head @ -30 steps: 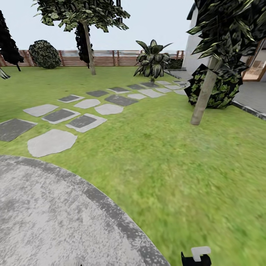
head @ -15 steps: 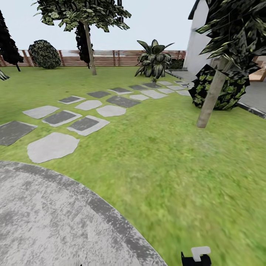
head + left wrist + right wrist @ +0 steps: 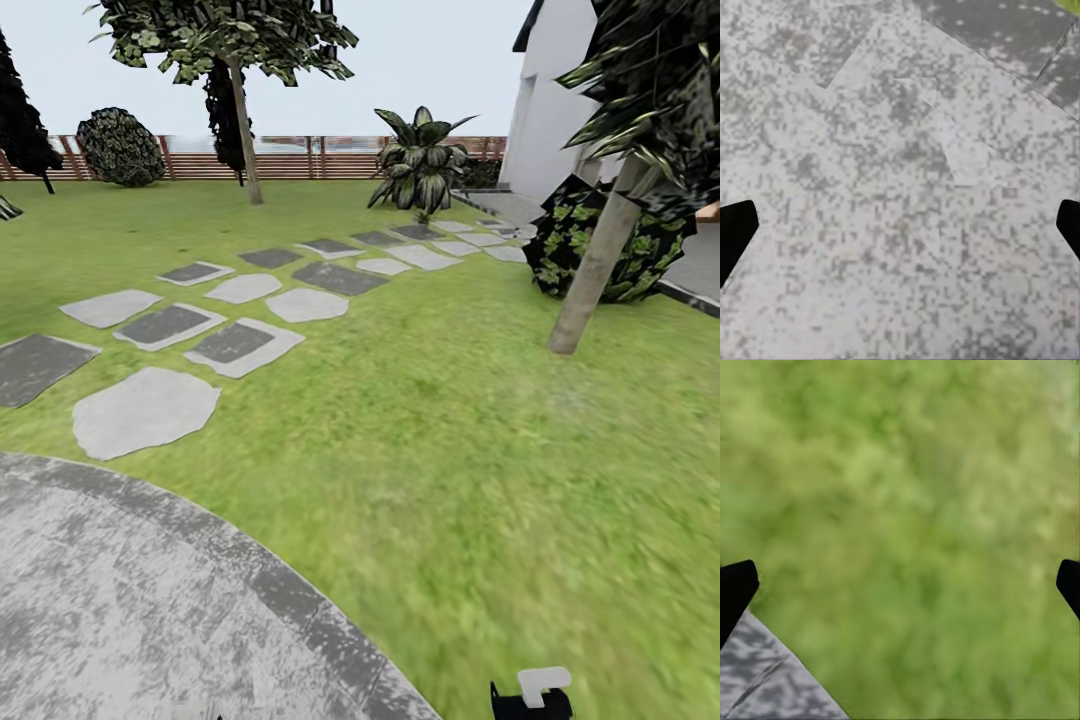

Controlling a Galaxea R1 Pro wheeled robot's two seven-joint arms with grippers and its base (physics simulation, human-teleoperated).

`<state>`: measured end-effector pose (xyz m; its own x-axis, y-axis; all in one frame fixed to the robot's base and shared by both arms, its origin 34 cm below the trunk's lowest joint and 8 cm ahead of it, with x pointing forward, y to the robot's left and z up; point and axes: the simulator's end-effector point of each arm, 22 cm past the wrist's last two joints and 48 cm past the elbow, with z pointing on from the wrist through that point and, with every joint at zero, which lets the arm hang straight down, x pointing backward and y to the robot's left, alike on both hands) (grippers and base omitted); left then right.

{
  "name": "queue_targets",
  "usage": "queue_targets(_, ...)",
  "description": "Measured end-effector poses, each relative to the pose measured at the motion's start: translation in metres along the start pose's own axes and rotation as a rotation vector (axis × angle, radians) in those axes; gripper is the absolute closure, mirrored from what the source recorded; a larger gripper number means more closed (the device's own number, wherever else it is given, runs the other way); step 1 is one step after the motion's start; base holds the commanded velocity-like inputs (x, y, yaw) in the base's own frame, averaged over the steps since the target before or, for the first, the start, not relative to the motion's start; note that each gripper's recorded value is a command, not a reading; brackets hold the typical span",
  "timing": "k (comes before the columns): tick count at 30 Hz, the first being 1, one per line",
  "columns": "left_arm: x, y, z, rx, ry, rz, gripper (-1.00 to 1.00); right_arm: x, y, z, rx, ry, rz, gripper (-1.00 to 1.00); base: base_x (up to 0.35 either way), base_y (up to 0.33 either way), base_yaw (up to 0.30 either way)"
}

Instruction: Pick up the pesticide atomizer in the garden and spray insectifuge to fully cover both potted plants in the garden.

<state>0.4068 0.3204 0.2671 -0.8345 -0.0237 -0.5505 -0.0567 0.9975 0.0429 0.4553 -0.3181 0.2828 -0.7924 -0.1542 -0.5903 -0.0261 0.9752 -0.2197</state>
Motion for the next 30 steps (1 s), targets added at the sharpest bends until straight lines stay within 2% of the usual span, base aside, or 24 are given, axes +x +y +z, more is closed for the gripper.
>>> queue_targets(30, -0.0005, -0.0001, -0.0001, 0.0, -0.002, 0.001, -1.0, -0.0006, -0.0004, 0.0, 0.001, -0.001, 0.001, -1.0, 0.279, 0.204, 0.011)
